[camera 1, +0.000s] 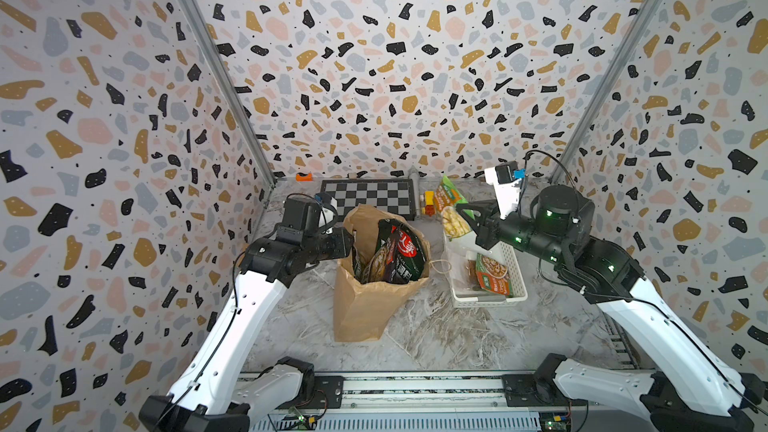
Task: Place the condiment packets inside the bag
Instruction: Place the condiment packet in the paper bag.
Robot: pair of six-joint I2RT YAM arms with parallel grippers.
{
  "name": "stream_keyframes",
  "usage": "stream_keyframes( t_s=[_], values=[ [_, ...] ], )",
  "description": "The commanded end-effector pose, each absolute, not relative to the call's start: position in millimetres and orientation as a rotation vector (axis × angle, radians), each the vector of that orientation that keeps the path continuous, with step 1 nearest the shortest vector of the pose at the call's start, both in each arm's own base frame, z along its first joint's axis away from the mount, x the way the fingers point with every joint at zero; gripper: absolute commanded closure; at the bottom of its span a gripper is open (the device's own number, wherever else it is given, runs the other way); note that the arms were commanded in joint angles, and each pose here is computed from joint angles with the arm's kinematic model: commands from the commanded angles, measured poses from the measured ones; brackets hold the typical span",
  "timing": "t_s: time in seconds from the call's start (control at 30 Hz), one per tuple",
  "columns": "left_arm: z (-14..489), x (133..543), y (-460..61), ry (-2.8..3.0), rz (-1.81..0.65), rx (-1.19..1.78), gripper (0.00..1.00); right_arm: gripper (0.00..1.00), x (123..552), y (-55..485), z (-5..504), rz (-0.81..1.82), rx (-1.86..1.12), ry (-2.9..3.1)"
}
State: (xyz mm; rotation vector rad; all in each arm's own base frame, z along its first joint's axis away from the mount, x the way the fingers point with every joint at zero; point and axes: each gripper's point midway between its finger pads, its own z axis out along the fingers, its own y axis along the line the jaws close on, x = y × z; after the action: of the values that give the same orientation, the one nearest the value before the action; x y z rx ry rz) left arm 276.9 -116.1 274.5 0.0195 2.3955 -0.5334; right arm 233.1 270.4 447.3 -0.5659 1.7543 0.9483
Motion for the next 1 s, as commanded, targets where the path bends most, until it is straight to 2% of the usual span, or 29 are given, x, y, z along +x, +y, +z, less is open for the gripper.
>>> stream_keyframes(
  t_s=[0.0, 0.13, 0.27, 0.5, 0.77, 0.97],
  values=[
    [290, 269, -106, 2.346, -0.477, 0.023, 0.65, 1.00, 218, 322, 467, 1.291, -0.636, 1.666],
    [295, 263, -107, 2.331, -0.498, 0.030, 0.68, 1.00, 230, 354, 456, 1.378, -0.591, 1.666],
    [294, 262, -110, 2.325, -0.525, 0.046, 0.77, 1.00, 235, 396, 428, 1.502, -0.583, 1.711],
    [296, 263, -113, 2.317, -0.540, 0.059, 0.99, 1.00, 237, 440, 370, 1.630, -0.496, 1.838],
    [298, 264, -114, 2.312, -0.544, 0.061, 1.00, 1.00, 238, 460, 306, 1.549, -0.395, 2.027],
    [298, 264, -114, 2.315, -0.544, 0.064, 1.00, 0.72, 237, 439, 302, 1.381, -0.461, 2.050]
  ],
)
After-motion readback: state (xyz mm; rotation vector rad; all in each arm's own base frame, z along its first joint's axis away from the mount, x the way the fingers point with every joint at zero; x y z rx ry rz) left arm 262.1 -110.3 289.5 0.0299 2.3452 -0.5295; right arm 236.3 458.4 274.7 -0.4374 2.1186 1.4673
